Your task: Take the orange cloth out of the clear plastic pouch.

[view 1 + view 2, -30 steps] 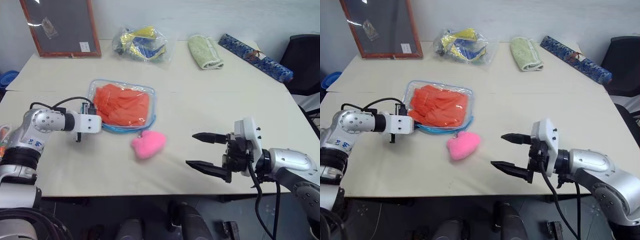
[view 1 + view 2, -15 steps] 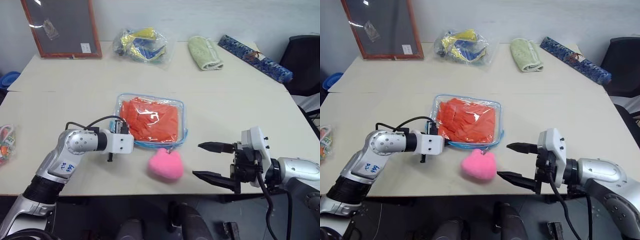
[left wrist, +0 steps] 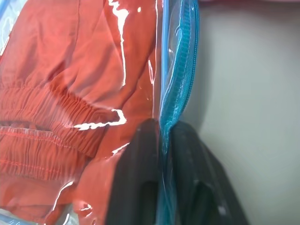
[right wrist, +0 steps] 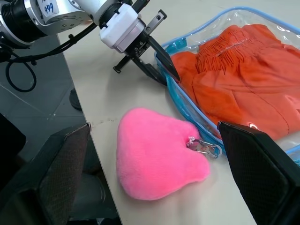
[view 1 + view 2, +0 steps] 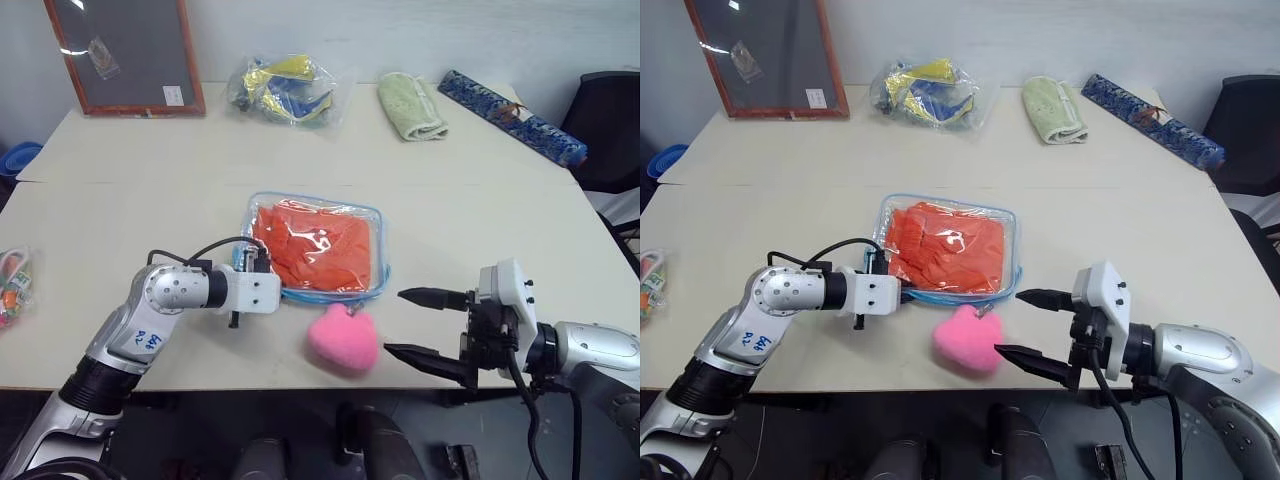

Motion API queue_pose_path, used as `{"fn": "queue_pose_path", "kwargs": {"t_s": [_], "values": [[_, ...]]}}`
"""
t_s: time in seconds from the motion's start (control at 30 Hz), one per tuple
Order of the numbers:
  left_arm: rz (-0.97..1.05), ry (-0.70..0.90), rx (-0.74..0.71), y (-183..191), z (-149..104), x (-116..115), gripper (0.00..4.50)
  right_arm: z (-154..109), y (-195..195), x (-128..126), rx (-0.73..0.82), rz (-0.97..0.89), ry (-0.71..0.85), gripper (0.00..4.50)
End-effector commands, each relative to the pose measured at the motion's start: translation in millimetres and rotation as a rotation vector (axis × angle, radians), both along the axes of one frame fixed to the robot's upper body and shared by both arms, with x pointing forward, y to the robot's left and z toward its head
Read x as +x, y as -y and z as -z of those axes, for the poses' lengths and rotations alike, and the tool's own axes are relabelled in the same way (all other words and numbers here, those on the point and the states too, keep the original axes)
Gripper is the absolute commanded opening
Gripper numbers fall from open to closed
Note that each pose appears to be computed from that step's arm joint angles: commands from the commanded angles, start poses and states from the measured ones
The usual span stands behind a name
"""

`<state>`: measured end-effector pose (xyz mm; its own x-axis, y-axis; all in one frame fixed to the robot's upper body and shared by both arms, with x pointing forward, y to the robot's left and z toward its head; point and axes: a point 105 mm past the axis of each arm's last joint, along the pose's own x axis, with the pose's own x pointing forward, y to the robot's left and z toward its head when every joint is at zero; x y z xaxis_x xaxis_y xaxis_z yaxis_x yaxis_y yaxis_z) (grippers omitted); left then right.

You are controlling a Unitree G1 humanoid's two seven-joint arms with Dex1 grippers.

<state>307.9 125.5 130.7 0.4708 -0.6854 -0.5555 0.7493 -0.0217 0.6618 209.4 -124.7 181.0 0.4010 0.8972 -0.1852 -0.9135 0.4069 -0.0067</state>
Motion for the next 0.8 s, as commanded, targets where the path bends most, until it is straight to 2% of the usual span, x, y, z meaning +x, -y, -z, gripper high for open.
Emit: {"fn": "queue_pose_path", "kwargs": {"t_s": [0.03,0.07,0.2,0.27,0.37,0.43,0.53,0.7,0.8], "values": [[0.011,0.006,-0.053,-2,-15,-2,1.93,-6,0,5,-0.039,0.015,0.095,4.50],[0.035,-0.012,-0.065,-3,-18,-5,2.23,-6,1,8,-0.053,0.031,0.115,4.50],[0.133,-0.192,-0.166,-7,-35,-29,2.23,-6,7,22,-0.088,0.080,0.169,4.50],[0.185,-0.296,-0.196,-13,-56,-38,2.23,3,10,23,-0.158,0.057,0.176,4.50],[0.240,-0.383,-0.229,-14,-79,-41,2.23,8,11,22,-0.208,0.023,0.183,4.50],[0.298,-0.486,-0.280,-3,-90,-40,2.23,10,11,22,-0.227,-0.002,0.184,4.50],[0.448,-0.607,-0.211,25,-79,-47,2.23,14,13,28,-0.300,-0.035,0.216,4.50],[0.617,-0.622,-0.007,44,-42,-61,2.23,12,13,41,-0.353,-0.050,0.252,4.50],[0.662,-0.578,0.072,49,-28,-60,2.23,11,13,47,-0.365,-0.056,0.263,4.50]]}}
